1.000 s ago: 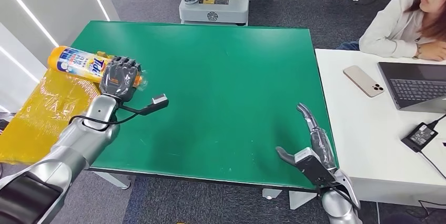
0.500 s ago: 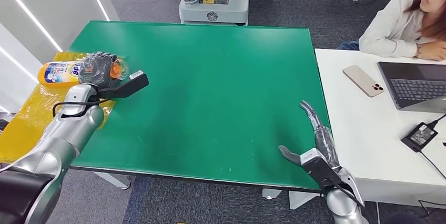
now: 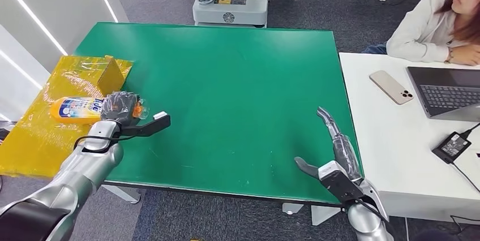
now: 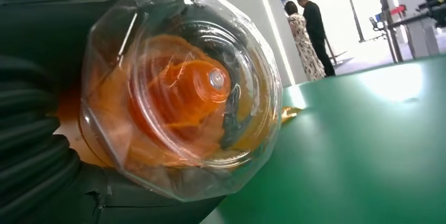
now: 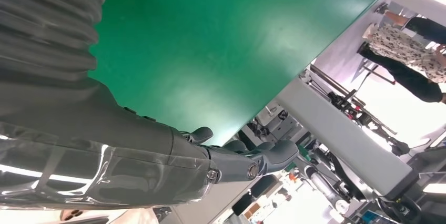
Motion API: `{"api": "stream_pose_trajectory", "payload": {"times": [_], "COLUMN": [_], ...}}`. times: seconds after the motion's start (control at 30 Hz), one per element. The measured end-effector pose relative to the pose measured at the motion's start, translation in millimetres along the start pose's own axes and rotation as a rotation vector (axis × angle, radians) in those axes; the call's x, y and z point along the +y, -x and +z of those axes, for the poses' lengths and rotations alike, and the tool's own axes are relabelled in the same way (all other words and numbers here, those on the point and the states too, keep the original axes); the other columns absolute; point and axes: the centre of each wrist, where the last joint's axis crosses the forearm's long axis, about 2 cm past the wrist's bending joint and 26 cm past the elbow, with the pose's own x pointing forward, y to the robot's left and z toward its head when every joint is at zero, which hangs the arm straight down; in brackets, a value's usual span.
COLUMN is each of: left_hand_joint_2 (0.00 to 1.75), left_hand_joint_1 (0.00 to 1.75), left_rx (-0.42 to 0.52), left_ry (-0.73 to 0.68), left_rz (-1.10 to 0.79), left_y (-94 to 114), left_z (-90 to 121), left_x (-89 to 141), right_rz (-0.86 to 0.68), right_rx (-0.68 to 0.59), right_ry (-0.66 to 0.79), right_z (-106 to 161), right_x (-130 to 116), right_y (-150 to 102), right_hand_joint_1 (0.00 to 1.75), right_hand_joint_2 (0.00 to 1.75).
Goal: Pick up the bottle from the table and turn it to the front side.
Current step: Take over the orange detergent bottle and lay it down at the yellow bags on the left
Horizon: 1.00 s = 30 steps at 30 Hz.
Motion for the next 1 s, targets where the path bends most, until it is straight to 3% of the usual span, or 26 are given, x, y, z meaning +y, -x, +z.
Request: {"api": "stream_pose_trajectory", "payload": {"times": [0.43,0.47,0.57,0.6,1.0], "left_hand_joint_2": [1.75,1.75,1.75,1.75,1.75], "left_hand_joint_1": [1.75,1.48,0.17,0.0,0.0], "left_rx": [-0.044,-0.041,-0.039,-0.037,0.017], "left_ry": [0.11,0.113,0.118,0.119,0.076], "left_rz": [-0.196,-0.199,-0.207,-0.209,-0.122], "left_y": [-11,-11,-11,-11,-10], "left_z": [15,15,16,17,24], "left_x": [-26,-27,-29,-29,-39], "right_rz": [0.028,0.03,0.033,0.035,0.022], "right_rx": [-0.015,-0.014,-0.012,-0.012,0.021], "right_ry": [-0.065,-0.073,-0.089,-0.093,-0.129], "right_z": [4,5,5,4,10], "right_x": [10,12,17,18,37], "right_y": [0,-1,-2,-2,-5], "right_hand_joint_1": [0.0,0.0,0.0,0.0,0.0], "right_hand_joint_2": [1.75,1.75,1.75,1.75,1.75]}}
